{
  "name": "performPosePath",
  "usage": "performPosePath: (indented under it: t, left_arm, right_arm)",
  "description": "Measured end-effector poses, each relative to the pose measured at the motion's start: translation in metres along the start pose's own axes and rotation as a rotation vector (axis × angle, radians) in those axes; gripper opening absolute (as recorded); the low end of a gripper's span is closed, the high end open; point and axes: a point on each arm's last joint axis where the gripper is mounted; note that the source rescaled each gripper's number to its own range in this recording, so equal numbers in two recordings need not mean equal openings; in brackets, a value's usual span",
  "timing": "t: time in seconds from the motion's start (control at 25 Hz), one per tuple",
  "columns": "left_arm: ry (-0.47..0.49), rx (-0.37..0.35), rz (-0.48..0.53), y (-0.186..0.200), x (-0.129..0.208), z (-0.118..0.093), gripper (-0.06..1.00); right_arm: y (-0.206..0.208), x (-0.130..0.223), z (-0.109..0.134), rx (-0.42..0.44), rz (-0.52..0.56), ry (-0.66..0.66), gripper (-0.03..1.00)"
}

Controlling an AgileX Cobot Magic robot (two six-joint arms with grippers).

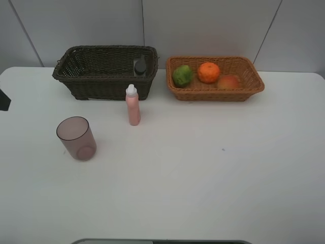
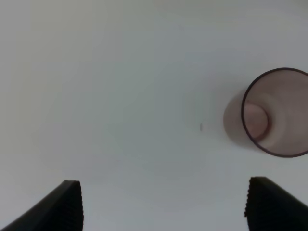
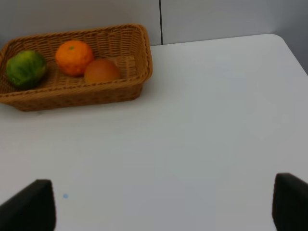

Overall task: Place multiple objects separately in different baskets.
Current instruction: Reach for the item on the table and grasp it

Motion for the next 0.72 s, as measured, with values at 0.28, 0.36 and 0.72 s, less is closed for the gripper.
performPosePath:
  t: [0.28,0.36,0.72]
  left_arm:
    - [-0.133,0.032,0.182,-0.064,-0.026,-0.039,0.87]
    - [-0.159,0.036,0.211,-0.074,-0.025,-0.047,0.87]
    - [-0.177,0.042,0.234,-0.107,-0.029,-0.057,1.0]
  right_arm:
    - [0.0,0.0,0.0,0.0,0.0,0.0,1.0]
    - [0.0,0.0,0.0,0.0,0.0,0.0,1.0]
    - [0.0,0.0,0.0,-0.001,0.0,0.0,1.0]
Point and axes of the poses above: a point on each arm's last joint axis where the gripper is mounted, y pointing back along that axis away from the gripper, z along the wrist's bending axis when the last joint is at zero, x = y × z, and after that the axes turned 6 degrees about y, right-handed
